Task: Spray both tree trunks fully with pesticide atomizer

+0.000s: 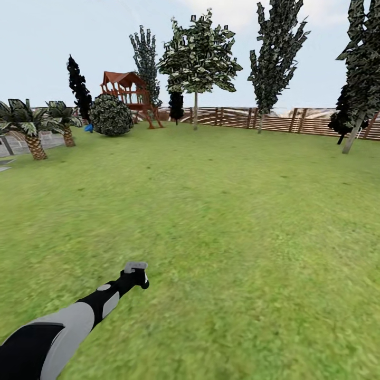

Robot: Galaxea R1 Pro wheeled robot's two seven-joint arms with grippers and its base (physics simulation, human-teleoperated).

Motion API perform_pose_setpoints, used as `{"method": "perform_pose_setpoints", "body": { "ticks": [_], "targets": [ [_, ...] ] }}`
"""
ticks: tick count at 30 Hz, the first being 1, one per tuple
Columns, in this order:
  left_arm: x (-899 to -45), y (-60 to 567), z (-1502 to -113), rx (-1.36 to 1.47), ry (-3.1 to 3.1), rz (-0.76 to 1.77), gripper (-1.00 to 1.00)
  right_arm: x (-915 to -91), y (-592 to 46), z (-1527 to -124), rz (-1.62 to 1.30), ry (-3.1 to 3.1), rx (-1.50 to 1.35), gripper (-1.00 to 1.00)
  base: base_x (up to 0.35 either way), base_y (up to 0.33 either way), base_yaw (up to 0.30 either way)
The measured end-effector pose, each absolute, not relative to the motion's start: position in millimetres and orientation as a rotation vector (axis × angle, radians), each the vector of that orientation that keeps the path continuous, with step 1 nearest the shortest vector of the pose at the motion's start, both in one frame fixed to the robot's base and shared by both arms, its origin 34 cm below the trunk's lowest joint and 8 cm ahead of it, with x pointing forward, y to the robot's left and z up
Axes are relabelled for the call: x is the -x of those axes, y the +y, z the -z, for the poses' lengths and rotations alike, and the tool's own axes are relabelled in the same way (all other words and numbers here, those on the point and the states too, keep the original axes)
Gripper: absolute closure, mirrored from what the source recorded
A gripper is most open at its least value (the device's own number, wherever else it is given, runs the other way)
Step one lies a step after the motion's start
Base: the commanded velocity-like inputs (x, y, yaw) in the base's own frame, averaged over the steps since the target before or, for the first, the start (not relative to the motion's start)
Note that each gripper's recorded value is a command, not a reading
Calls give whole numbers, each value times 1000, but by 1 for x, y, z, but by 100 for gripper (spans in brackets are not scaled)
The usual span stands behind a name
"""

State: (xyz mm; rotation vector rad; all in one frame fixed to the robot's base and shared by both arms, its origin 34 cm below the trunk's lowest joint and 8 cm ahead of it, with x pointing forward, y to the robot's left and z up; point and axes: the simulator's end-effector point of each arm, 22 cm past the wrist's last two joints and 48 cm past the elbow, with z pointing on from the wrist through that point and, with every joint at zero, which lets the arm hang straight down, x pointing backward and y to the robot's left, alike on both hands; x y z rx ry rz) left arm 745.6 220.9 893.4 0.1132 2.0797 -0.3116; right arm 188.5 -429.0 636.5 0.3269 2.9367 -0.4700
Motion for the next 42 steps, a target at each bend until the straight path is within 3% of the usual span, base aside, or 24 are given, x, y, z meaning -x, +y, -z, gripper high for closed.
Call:
{"method": "perform_pose_setpoints", "body": {
  "ticks": [42],
  "targets": [
    [-745,220,-893,-115,2080,312,100,-188,-429,-636,470,2937,-327,-100,346,-63,0]
  ]
}}
